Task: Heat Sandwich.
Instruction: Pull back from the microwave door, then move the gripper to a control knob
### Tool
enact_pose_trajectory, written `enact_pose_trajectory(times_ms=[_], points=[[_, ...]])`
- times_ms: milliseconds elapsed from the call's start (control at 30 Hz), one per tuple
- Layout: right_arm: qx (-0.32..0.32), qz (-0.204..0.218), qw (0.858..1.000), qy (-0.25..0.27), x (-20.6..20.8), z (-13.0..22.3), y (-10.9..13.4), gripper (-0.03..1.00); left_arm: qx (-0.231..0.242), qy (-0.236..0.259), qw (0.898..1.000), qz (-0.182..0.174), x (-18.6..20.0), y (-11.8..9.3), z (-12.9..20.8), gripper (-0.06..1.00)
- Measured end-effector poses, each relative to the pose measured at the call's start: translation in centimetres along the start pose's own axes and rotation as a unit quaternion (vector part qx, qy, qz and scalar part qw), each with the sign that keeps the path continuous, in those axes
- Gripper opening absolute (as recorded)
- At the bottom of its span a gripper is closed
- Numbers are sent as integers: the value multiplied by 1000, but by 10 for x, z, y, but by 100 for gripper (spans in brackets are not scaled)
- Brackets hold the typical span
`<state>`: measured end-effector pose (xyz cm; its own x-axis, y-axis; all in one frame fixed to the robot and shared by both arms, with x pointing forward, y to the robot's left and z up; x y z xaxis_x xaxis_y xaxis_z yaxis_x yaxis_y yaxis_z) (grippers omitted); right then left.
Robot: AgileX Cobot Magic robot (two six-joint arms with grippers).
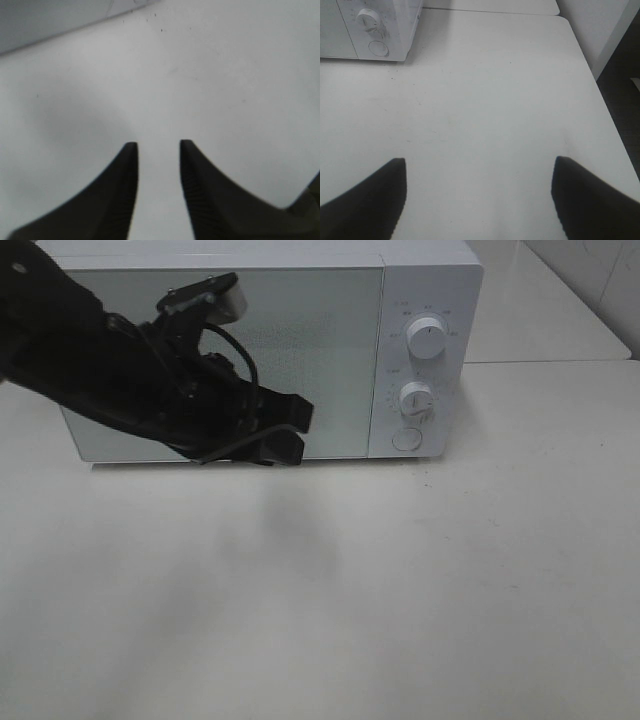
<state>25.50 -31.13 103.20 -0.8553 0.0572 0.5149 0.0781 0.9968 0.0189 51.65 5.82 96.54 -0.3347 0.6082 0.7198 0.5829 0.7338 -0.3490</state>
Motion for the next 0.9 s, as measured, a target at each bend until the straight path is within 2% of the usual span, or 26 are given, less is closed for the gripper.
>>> enact_pose_trajectory(times_ms=[33, 67, 133, 167, 200, 233, 500, 667, 767, 800, 833, 900], points=[[0, 0, 1000, 0, 0, 0, 0, 77, 0, 0, 1000, 0, 0, 0, 0, 33], [0, 0, 1000, 0, 0, 0, 0, 77, 18, 25, 999, 8, 10, 6, 3, 57], [0, 0, 1000, 0, 0, 0, 0, 77, 37, 51, 998, 13, 22, 12, 7, 82], [0, 0, 1000, 0, 0, 0, 0, 77, 42, 63, 997, 13, 28, 14, 9, 89], [0, 0, 1000, 0, 0, 0, 0, 77, 42, 63, 997, 13, 28, 14, 9, 89], [0, 0, 1000, 0, 0, 0, 0, 77, 45, 81, 996, 9, 39, 19, 11, 95], [0, 0, 1000, 0, 0, 0, 0, 77, 41, 98, 994, -9, 86, 30, 14, 98], [0, 0, 1000, 0, 0, 0, 0, 77, 66, 78, 994, -38, 121, 40, 13, 98], [0, 0, 1000, 0, 0, 0, 0, 77, 76, 71, 991, -89, 148, 57, 17, 98], [0, 0, 1000, 0, 0, 0, 0, 77, 72, 77, 987, -119, 160, 66, 21, 98], [0, 0, 1000, 0, 0, 0, 0, 77, 72, 77, 987, -119, 160, 66, 21, 98], [0, 0, 1000, 0, 0, 0, 0, 77, 79, 86, 982, -148, 171, 74, 26, 98]])
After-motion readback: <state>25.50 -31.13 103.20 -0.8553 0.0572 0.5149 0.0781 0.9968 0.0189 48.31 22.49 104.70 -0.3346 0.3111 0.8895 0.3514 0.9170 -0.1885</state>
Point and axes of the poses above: a point on each arm's last joint axis where the gripper is mounted, x pointing back along that axis away from the gripper, y along the wrist's bending axis when the last joint is at zero, z = x × y, the point moved 3 cm from there along -x, pointing out along that axis toward the gripper, and after that the axes turned 6 degrees about -x, right-handed, at the moved point
